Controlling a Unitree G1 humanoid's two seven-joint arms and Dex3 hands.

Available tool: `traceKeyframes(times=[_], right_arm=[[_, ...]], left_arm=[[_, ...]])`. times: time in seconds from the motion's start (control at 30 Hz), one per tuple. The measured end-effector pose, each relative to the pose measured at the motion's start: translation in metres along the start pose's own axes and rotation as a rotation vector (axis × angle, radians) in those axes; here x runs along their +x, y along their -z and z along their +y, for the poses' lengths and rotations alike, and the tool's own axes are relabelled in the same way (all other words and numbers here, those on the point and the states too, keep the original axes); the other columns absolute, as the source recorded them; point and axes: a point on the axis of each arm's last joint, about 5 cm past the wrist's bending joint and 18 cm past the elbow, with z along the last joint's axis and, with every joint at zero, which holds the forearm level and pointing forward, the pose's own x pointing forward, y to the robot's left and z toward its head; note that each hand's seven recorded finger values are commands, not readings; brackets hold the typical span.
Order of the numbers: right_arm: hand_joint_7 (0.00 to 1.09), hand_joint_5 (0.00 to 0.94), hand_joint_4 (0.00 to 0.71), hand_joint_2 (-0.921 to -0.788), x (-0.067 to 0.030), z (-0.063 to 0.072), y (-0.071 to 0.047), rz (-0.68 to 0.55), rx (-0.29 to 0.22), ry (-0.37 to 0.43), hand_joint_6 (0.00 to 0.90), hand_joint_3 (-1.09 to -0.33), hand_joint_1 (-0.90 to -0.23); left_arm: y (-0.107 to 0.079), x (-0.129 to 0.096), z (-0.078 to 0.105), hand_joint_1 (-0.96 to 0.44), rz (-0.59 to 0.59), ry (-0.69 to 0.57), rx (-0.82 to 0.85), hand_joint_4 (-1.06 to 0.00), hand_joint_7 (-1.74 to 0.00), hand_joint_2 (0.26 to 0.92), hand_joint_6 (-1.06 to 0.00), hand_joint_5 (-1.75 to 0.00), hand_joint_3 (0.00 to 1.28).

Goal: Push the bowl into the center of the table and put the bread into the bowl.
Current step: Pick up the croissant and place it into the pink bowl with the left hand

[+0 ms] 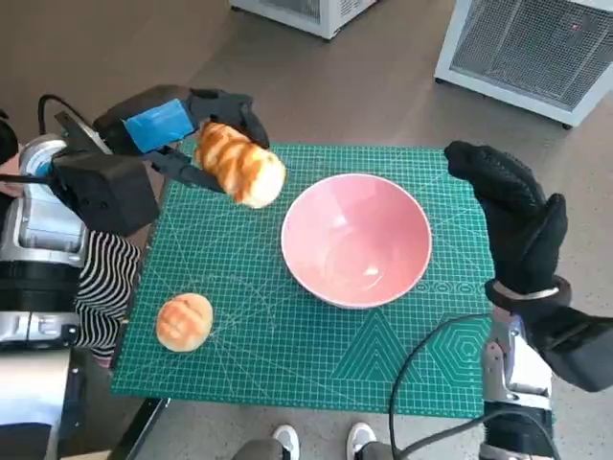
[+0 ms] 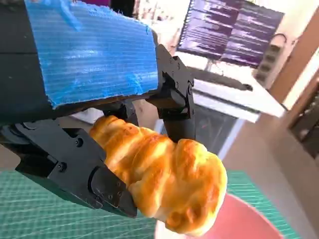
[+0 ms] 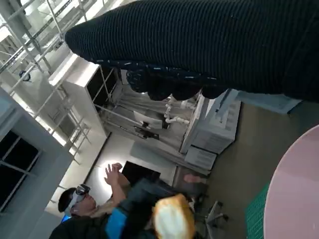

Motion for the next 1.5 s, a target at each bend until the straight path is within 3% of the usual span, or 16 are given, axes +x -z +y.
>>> traceKeyframes(times=[0.37, 0.63, 0.77, 0.8, 0.83, 0.87, 0.9, 1.0, 1.1, 1.2, 1.5], right_arm=[[0.41, 0.000, 0.146, -0.921, -0.0012, 0.003, 0.002, 0.002, 0.017, -0.005, 0.097, -0.670, -0.672], [0.41, 0.001, 0.147, -0.921, -0.0050, 0.002, 0.002, 0.012, 0.015, 0.004, 0.097, -0.669, -0.672], [0.41, 0.000, 0.147, -0.921, -0.0053, 0.001, 0.002, 0.009, 0.012, 0.007, 0.097, -0.668, -0.669], [0.41, 0.000, 0.147, -0.921, -0.0054, 0.001, 0.001, 0.008, 0.012, 0.008, 0.097, -0.668, -0.669], [0.41, 0.000, 0.146, -0.921, -0.0056, 0.001, 0.001, 0.008, 0.011, 0.009, 0.097, -0.668, -0.669], [0.41, 0.000, 0.146, -0.921, -0.0059, 0.001, 0.001, 0.008, 0.010, 0.010, 0.097, -0.668, -0.670], [0.41, 0.000, 0.146, -0.921, -0.0063, 0.000, 0.001, 0.008, 0.008, 0.012, 0.097, -0.668, -0.671], [0.41, 0.000, 0.145, -0.921, -0.0077, -0.001, 0.000, 0.009, 0.004, 0.017, 0.097, -0.668, -0.672], [0.41, 0.000, 0.145, -0.921, -0.0089, -0.002, 0.000, 0.009, 0.002, 0.021, 0.097, -0.668, -0.673], [0.41, 0.000, 0.145, -0.921, -0.0107, -0.002, -0.001, 0.012, -0.001, 0.025, 0.098, -0.668, -0.672], [0.41, 0.000, 0.144, -0.921, -0.0127, -0.003, -0.001, 0.016, -0.008, 0.040, 0.100, -0.668, -0.673]], left_arm=[[-0.032, 0.057, -0.029, 0.00, -0.188, 0.112, -0.036, -0.64, -1.21, 0.920, -0.62, -1.18, 0.09], [-0.041, 0.085, -0.047, 0.00, -0.159, 0.203, 0.032, -0.60, -1.23, 0.921, -0.58, -1.24, 0.12], [-0.042, 0.093, -0.057, 0.00, -0.098, 0.236, 0.056, -0.47, -1.33, 0.921, -0.54, -1.31, 0.20], [-0.041, 0.095, -0.060, -0.07, -0.075, 0.244, 0.056, -0.45, -1.36, 0.921, -0.52, -1.20, 0.22], [-0.041, 0.096, -0.062, -0.17, -0.059, 0.250, 0.053, -0.45, -1.40, 0.921, -0.49, -0.97, 0.24], [-0.039, 0.097, -0.065, -0.13, -0.042, 0.256, 0.047, -0.44, -1.11, 0.888, -0.42, -0.73, 0.22], [-0.039, 0.098, -0.067, -0.10, -0.031, 0.261, 0.044, -0.46, -0.84, 0.883, -0.43, -0.51, 0.17], [-0.037, 0.099, -0.075, -0.09, -0.008, 0.283, 0.050, -0.41, -0.39, 0.869, -0.41, -0.17, 0.08], [-0.035, 0.099, -0.081, -0.13, 0.008, 0.309, 0.046, -0.28, -0.20, 0.845, -0.35, -0.06, 0.03], [-0.034, 0.099, -0.084, -0.18, 0.021, 0.322, 0.039, -0.19, -0.12, 0.829, -0.31, -0.02, 0.01], [-0.031, 0.097, -0.081, -0.28, 0.027, 0.321, 0.047, -0.11, -0.04, 0.810, -0.25, 0.00, 0.00]])
